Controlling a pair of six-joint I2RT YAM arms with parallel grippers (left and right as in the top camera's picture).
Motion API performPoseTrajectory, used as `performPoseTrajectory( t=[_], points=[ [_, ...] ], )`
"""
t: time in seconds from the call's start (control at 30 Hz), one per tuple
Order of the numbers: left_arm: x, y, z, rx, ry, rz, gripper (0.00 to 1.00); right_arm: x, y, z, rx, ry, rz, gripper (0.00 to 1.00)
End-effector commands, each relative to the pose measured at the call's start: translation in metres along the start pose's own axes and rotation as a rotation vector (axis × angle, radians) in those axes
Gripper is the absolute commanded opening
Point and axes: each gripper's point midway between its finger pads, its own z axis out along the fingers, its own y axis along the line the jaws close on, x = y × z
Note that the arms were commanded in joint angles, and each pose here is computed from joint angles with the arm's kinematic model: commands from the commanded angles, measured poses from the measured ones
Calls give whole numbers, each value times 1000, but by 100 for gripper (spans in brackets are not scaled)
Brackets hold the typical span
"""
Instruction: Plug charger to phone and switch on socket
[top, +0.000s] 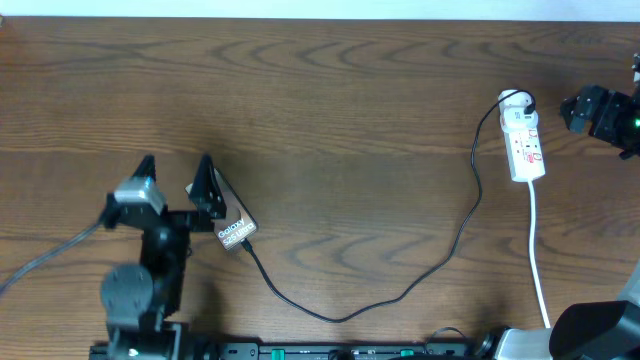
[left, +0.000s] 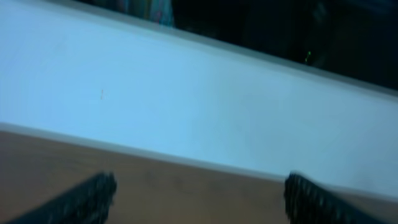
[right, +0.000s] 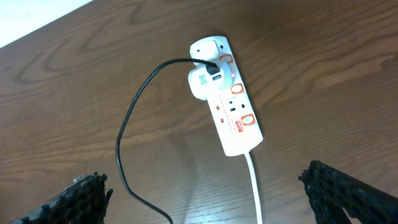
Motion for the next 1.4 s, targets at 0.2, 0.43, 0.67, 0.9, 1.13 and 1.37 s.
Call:
performPoseTrajectory(
  t=[0.2,0.43,0.67,0.9,1.13,1.37],
  points=[
    [33,26,-29,-37,-154,75,88,-2,4,-4,-2,-11,-1,99],
    [64,45,-34,-100,-62,81,88,-2,4,-4,-2,-11,-1,99],
    [125,63,-40,-165,190,72,88,-2,4,-4,-2,-11,-1,99],
    [147,70,-46,-191,285,100,88,-2,4,-4,-2,-11,-1,99],
    [147,70,-46,-191,285,99,89,-2,4,-4,-2,-11,-1,99],
    [147,70,-46,-191,285,100,89,-2,4,-4,-2,-11,-1,99]
  ],
)
